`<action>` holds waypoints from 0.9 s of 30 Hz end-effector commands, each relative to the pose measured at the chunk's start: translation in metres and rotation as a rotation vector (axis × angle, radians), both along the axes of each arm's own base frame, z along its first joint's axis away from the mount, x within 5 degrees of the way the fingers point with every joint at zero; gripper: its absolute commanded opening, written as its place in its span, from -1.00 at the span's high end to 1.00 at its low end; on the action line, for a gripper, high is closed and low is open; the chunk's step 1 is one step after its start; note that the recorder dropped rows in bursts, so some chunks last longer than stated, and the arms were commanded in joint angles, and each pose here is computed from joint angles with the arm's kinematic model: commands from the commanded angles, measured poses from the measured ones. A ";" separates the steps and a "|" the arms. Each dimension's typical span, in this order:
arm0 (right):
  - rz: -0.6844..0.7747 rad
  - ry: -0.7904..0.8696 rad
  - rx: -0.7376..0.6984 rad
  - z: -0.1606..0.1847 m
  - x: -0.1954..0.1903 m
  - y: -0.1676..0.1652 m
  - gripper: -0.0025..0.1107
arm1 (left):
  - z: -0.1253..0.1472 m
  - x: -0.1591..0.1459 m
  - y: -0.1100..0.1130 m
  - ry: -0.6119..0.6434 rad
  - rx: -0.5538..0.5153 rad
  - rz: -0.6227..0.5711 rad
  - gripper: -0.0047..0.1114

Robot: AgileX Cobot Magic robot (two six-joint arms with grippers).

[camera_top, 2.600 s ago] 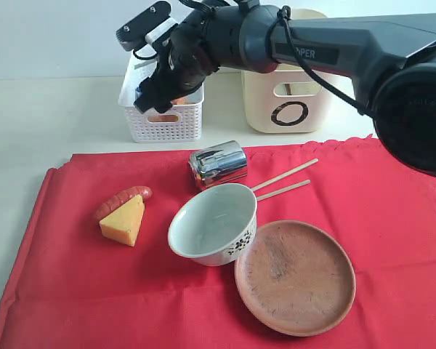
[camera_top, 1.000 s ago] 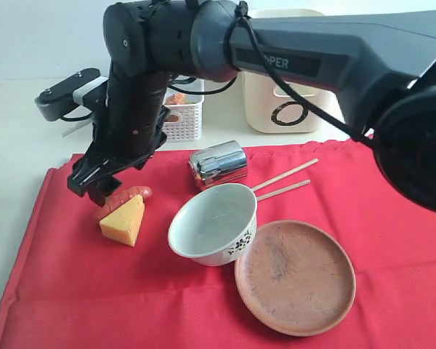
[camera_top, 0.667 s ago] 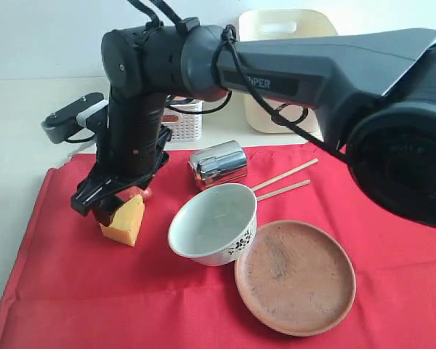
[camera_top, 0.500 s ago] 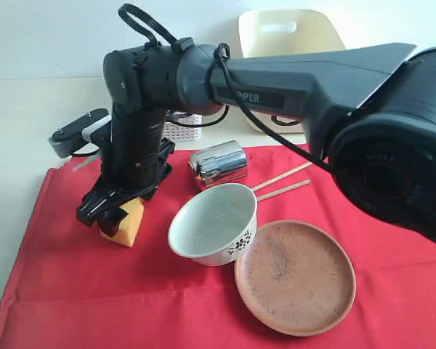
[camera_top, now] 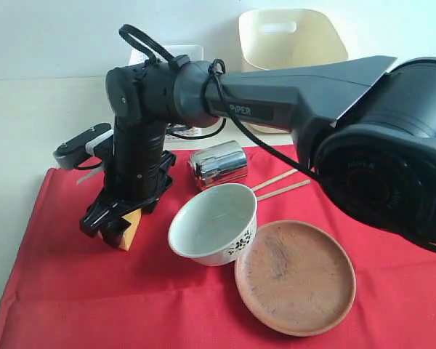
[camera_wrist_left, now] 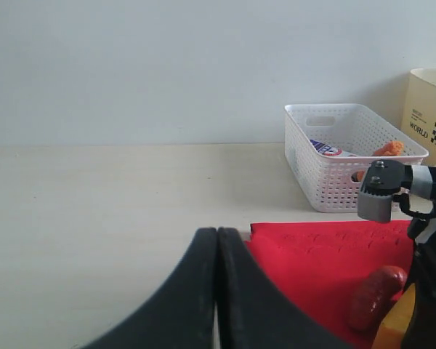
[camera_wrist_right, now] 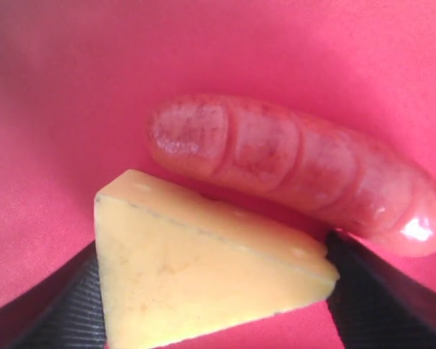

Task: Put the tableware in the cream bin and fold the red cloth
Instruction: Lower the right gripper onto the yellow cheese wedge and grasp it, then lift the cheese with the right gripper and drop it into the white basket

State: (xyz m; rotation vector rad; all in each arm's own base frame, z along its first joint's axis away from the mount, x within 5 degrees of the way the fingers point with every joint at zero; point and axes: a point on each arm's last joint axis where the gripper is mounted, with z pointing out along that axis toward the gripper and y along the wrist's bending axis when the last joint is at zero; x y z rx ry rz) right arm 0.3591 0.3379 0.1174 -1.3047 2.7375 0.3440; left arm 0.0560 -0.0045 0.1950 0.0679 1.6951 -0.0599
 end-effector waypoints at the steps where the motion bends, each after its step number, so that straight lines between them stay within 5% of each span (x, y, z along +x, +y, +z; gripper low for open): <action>1: 0.017 -0.004 0.010 0.001 0.000 0.002 0.15 | -0.001 0.000 0.000 -0.005 0.000 0.000 0.92; 14: 0.020 -0.012 0.022 0.016 -0.002 0.001 0.75 | -0.001 0.000 0.000 -0.005 0.000 0.000 0.92; 27: 0.036 -0.115 0.048 0.062 -0.002 -0.004 0.78 | -0.001 0.000 0.000 -0.005 0.000 0.000 0.92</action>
